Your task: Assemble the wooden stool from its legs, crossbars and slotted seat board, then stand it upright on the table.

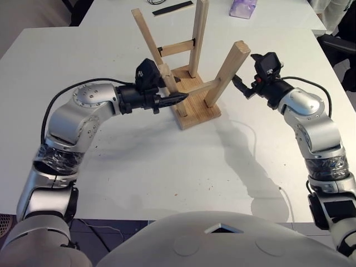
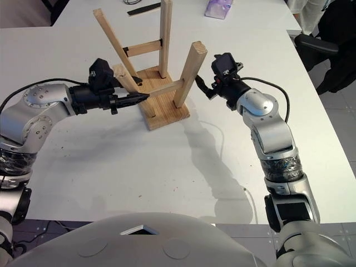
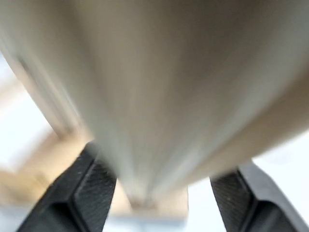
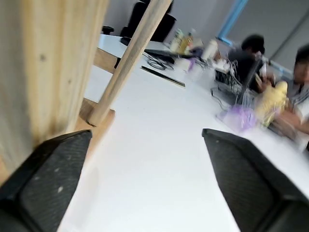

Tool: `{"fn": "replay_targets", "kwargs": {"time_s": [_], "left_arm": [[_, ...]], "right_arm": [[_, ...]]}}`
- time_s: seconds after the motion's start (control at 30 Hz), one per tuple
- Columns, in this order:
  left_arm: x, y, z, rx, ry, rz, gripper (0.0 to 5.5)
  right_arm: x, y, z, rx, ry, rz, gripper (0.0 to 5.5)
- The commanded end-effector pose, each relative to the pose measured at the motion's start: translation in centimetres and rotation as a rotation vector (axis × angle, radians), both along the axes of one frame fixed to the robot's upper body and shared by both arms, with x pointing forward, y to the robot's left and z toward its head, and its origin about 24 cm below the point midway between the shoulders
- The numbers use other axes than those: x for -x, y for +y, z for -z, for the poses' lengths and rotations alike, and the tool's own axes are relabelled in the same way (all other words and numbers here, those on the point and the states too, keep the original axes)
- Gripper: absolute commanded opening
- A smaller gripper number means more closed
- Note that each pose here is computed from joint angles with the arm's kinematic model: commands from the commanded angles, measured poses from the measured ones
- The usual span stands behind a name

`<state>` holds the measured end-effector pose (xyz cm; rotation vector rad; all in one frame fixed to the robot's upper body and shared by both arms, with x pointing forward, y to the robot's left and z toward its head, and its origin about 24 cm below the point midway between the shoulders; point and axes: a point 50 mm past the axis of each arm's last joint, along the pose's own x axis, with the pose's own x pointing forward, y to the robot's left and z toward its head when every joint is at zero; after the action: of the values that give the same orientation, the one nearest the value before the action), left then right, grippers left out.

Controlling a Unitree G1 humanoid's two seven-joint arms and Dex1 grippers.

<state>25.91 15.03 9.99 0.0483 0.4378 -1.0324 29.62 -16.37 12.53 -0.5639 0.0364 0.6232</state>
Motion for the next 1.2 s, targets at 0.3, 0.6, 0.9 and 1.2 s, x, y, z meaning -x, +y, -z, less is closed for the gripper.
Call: {"fn": "replay_targets", "kwargs": {"time_s": [0.3, 0.6, 0.9, 1.2], "left_arm": [[2.5, -5.2, -1.2, 0.205, 0.035, 0.068, 3.28], [3.8, -9.4, 0.5, 0.233, 0.038, 0.053, 3.28], [11.4, 2.8, 5.1, -0.094, 0.039, -0.161, 2.84], [8.7, 10.9, 7.3, -0.263, -0.329, -0.587, 2.49]], "right_arm": [[0.0, -4.5, 4.1, 0.297, 0.088, 0.037, 5.09], [0.2, -7.4, 5.7, 0.406, 0.149, 0.117, 5.09], [7.1, -9.5, 5.6, 0.252, 0.289, 0.193, 4.66], [11.7, -7.4, 7.1, 0.16, 0.438, 0.184, 4.32]]}}
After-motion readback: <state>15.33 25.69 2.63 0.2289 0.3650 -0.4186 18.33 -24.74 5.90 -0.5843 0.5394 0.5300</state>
